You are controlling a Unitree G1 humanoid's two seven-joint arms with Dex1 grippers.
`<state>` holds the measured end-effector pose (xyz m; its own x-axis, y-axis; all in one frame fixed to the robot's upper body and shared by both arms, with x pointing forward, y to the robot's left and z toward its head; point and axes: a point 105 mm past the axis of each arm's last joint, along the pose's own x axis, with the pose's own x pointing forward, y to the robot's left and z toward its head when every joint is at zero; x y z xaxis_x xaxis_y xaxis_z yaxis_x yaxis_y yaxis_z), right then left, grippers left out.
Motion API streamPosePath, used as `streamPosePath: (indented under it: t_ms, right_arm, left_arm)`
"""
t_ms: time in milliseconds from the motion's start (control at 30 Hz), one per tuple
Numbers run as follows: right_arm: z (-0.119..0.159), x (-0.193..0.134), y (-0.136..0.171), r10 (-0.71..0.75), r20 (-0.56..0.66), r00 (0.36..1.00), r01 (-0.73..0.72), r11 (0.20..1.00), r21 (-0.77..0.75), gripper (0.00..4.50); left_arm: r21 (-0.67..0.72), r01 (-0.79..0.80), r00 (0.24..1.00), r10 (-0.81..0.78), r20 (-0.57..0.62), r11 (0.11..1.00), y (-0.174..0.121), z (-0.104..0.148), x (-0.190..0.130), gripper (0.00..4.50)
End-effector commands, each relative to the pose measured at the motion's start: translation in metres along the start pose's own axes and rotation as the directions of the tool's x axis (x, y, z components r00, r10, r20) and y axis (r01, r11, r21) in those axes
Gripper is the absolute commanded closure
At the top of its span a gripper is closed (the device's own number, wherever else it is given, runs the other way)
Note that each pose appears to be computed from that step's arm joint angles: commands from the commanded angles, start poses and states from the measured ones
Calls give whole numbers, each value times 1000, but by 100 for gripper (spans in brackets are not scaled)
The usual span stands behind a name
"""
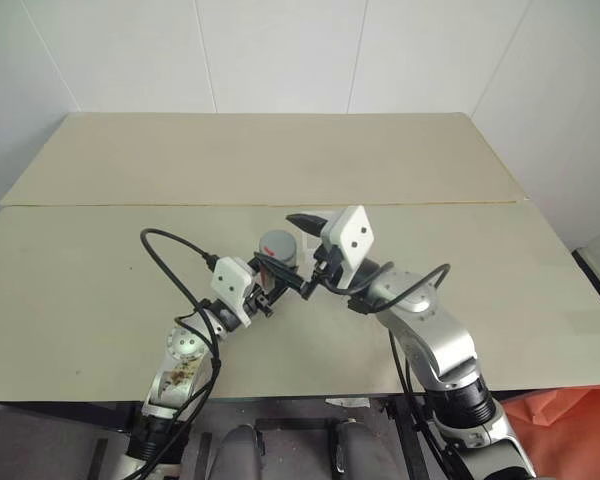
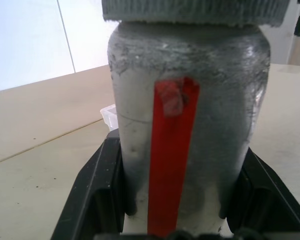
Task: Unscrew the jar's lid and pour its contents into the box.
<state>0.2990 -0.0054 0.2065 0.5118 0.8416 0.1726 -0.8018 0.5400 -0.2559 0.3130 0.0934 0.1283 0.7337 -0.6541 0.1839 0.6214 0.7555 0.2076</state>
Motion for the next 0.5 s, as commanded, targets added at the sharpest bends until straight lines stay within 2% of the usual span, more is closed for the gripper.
streamPosePath:
  t_ms: [33, 400, 500]
  right_arm:
    - [16, 2, 4, 27, 62, 998, -25, 999, -25, 0]
    - [10, 0, 3, 21, 47, 999, -21, 1000, -13, 0]
    - [9, 0, 3, 25, 47, 999, -25, 1000, -7, 64]
  left_arm:
    - [20, 13, 998, -14, 55, 1000, -4, 15, 2, 240]
    - [6, 35, 997, -35, 71, 999, -5, 18, 5, 240]
    - [5, 38, 996, -38, 74, 999, -5, 19, 6, 240]
